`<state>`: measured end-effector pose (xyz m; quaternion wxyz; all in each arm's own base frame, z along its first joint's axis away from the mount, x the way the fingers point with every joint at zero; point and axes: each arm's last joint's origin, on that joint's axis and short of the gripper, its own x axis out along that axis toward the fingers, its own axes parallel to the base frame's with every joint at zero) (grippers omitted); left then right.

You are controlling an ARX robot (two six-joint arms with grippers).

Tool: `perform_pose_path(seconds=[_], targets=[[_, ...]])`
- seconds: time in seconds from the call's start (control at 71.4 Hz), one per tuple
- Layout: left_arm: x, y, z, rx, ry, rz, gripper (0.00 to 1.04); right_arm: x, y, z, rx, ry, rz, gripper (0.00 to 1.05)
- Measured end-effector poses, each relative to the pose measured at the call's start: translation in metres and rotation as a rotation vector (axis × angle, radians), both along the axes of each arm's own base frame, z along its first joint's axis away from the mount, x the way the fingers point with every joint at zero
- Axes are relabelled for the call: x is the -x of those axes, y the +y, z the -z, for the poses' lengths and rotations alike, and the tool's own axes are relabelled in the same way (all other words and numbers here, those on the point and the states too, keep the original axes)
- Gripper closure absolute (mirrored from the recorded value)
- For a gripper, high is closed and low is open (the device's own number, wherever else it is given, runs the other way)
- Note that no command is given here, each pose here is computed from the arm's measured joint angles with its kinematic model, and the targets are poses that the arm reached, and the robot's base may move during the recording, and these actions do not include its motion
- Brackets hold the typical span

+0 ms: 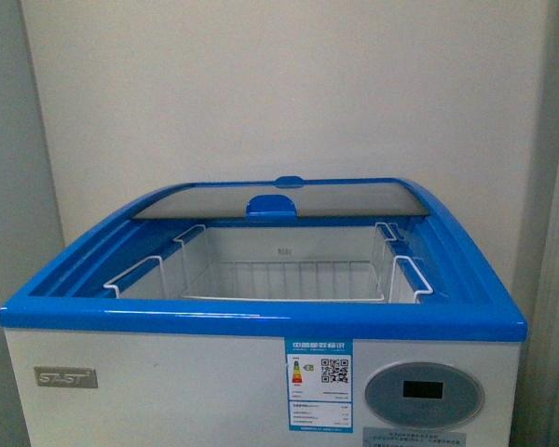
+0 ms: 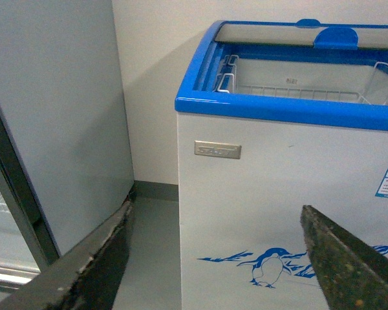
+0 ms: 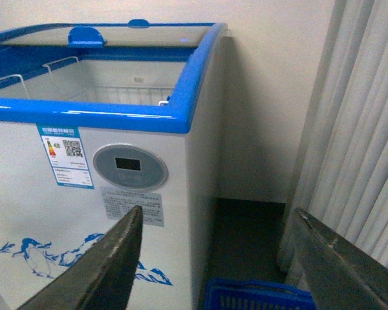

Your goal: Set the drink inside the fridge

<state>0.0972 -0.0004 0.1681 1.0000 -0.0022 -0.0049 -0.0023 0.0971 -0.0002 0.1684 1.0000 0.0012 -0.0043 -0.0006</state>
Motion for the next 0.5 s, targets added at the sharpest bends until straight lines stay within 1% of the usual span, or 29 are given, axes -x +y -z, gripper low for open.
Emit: perform_pose_path(seconds=[0.014, 0.028, 0.056, 0.098, 0.168, 0.504], targets=[[0.0, 0.0, 0.0, 0.0, 0.0, 0.0, 0.22, 0.0, 0.0, 0.0, 0.0, 0.0, 0.0, 0.2], [0.0, 0.0, -0.0001, 0.0, 0.0, 0.0, 0.18, 0.0, 0.0, 0.0, 0.0, 0.0, 0.0, 0.17], [0.0, 0.0, 0.0, 0.0, 0.0, 0.0, 0.13, 0.0, 0.0, 0.0, 0.0, 0.0, 0.0, 0.12], [0.0, 0.0, 0.0, 0.0, 0.0, 0.0, 0.07, 0.0, 0.0, 0.0, -0.001, 0.0, 0.0, 0.07], [0.0, 0.0, -0.0001, 0.0, 0.0, 0.0, 0.09, 0.0, 0.0, 0.0, 0.0, 0.0, 0.0, 0.08], [0.0, 0.0, 0.0, 0.0, 0.0, 0.0, 0.08, 0.0, 0.0, 0.0, 0.0, 0.0, 0.0, 0.08]])
